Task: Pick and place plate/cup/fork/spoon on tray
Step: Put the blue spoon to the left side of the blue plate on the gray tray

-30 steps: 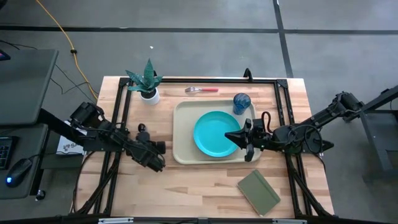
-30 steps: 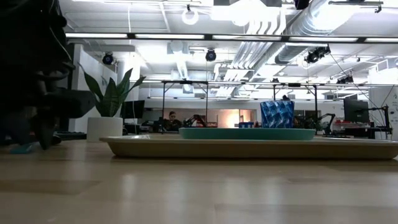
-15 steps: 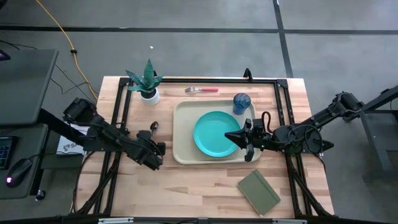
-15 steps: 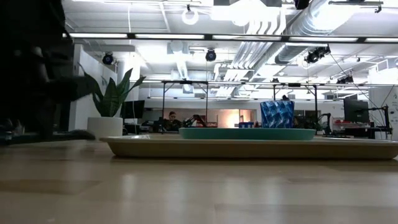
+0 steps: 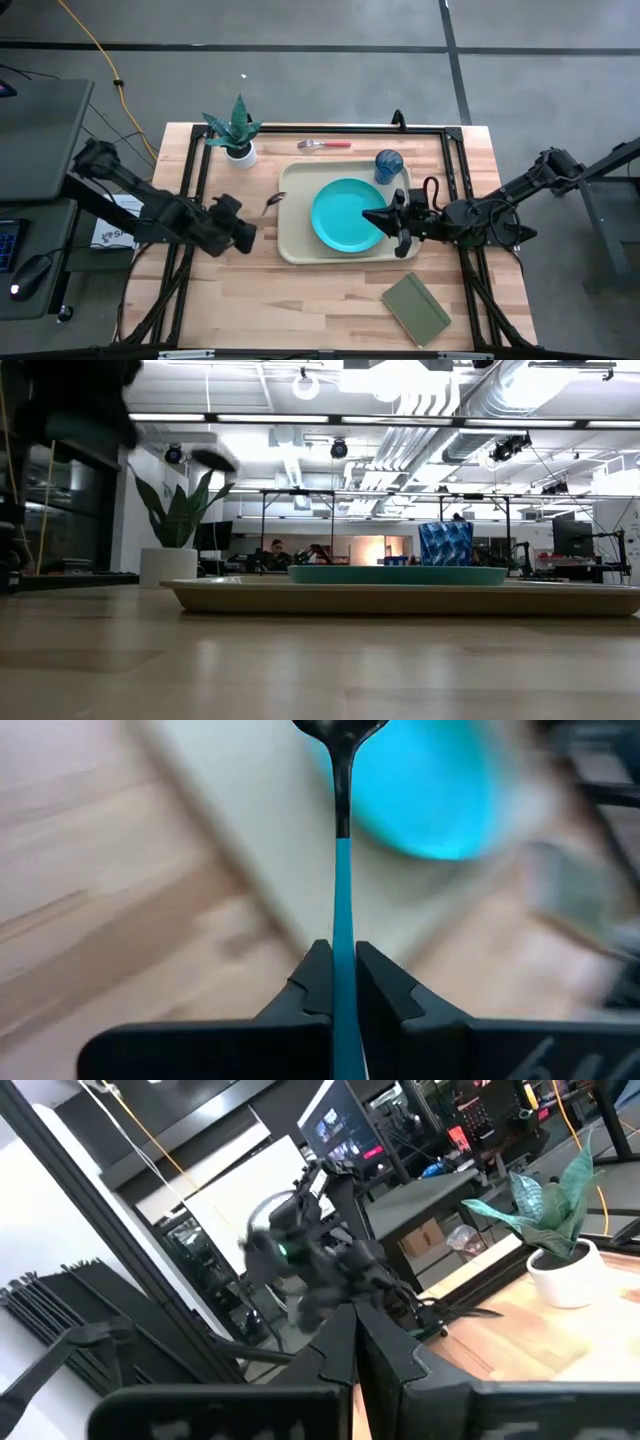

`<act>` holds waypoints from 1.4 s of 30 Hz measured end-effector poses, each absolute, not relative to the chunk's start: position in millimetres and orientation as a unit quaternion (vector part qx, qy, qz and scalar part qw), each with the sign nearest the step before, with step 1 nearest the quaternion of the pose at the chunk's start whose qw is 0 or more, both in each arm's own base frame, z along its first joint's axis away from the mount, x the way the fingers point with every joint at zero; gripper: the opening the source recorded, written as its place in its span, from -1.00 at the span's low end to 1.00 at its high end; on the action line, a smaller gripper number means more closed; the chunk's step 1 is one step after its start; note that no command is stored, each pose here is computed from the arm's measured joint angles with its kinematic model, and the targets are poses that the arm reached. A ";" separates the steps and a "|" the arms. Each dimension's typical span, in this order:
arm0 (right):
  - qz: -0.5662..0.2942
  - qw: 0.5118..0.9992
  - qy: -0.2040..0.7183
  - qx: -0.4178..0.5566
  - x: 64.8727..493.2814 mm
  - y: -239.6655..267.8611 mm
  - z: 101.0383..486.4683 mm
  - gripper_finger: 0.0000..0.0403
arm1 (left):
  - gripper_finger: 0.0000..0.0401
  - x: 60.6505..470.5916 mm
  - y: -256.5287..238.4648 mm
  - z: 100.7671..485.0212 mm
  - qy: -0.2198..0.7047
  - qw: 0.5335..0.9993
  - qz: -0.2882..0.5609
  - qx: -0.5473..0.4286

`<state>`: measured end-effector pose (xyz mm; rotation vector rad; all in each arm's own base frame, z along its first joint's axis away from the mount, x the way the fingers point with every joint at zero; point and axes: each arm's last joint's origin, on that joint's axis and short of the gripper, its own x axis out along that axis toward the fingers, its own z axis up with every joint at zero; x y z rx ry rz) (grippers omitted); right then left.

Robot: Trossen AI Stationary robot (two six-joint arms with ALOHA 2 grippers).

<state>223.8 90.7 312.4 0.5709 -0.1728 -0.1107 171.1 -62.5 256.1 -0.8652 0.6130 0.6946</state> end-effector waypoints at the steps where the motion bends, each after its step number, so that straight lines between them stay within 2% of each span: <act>1: -0.056 0.954 -0.086 0.281 224.2 89.8 312.4 -1.00 | -1.00 172.3 -63.4 264.1 0.275 0.819 0.293 -0.410; 8: -0.065 0.947 -0.114 0.294 230.2 83.5 314.5 -1.00 | -1.00 188.0 -70.4 311.1 0.168 0.861 0.066 -0.475; 11: -0.063 0.942 -0.137 0.301 237.6 82.5 317.3 -0.94 | -1.00 196.2 -73.4 332.2 0.111 0.856 -0.049 -0.502; 14: -0.056 0.947 -0.131 0.287 251.9 85.3 325.9 -0.77 | -1.00 206.0 -72.7 342.9 0.077 0.838 -0.117 -0.527; 22: -0.073 0.979 -0.090 0.167 294.9 101.2 368.2 -0.03 | -1.00 223.0 -64.3 336.6 0.080 0.808 -0.111 -0.573; 26: -0.069 0.990 -0.032 0.120 305.6 106.1 384.5 0.18 | -1.00 222.9 -63.9 337.4 0.077 0.804 -0.113 -0.578; 31: -0.071 0.994 0.032 0.079 312.7 108.6 392.7 0.21 | -1.00 222.3 -64.5 339.1 0.072 0.801 -0.119 -0.582; 37: -0.069 0.995 0.042 0.066 317.6 106.8 394.7 0.19 | -1.00 222.1 -65.2 339.1 0.079 0.799 -0.127 -0.582; 42: -0.042 0.996 0.045 0.068 318.1 108.2 394.4 -0.03 | -1.00 222.1 -65.2 338.9 0.079 0.800 -0.127 -0.581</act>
